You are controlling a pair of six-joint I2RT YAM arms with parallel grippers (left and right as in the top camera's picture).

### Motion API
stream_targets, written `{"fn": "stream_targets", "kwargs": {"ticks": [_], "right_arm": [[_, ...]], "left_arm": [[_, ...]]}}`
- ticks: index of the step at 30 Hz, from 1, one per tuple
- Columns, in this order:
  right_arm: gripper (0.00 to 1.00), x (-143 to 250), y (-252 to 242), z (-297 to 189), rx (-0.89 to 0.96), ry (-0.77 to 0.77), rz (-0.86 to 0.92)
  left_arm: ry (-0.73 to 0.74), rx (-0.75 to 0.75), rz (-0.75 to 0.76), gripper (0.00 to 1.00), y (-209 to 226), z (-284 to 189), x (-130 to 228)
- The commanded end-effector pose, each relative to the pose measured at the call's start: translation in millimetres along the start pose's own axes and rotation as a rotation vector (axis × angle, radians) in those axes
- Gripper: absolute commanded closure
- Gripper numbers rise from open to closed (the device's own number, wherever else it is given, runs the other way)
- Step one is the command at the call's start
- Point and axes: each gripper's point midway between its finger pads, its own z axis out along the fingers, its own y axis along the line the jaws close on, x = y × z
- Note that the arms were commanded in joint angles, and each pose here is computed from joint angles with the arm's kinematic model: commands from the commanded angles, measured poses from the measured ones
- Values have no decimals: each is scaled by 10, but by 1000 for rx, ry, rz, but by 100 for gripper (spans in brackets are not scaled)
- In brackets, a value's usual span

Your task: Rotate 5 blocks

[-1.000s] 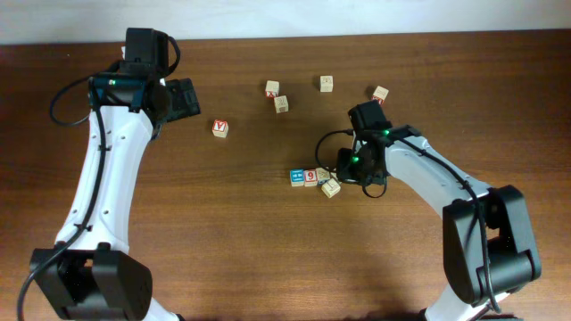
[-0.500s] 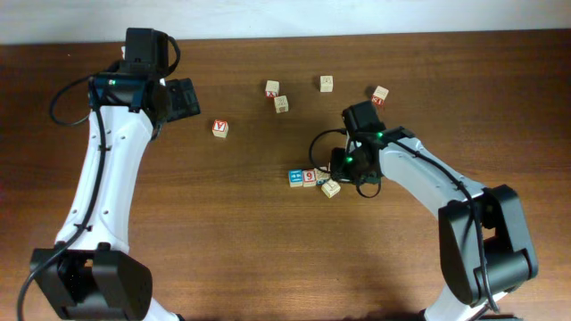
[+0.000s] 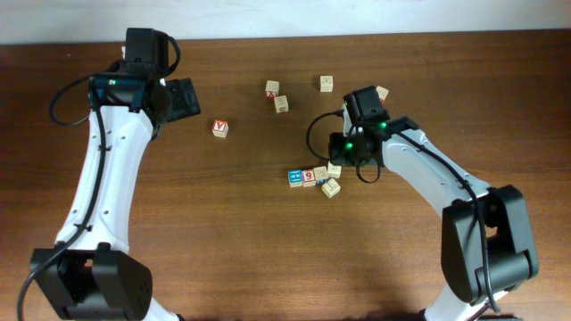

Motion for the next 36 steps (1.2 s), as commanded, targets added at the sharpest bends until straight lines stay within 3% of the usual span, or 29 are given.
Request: {"fn": "stream_targets", "kwargs": {"ticks": [1, 8, 23, 26, 29, 36], "right_arm": [[81, -130, 50, 47, -6, -41, -68], [80, -27, 133, 290, -22, -1, -120], [80, 43, 90, 258, 4, 39, -213], [80, -154, 81, -29, 17, 35, -86], [81, -52, -215, -154, 70, 114, 109], [81, 259, -348, 95, 87, 170, 118]], "left_arm": [[-16, -9, -17, 1, 12, -16, -61], [-16, -9, -17, 1, 12, -16, -61], [-16, -9, -17, 1, 12, -16, -61], [-16, -9, -17, 1, 12, -16, -61], [-16, -9, -17, 1, 12, -16, -61], [-16, -9, -17, 1, 12, -16, -61]]}}
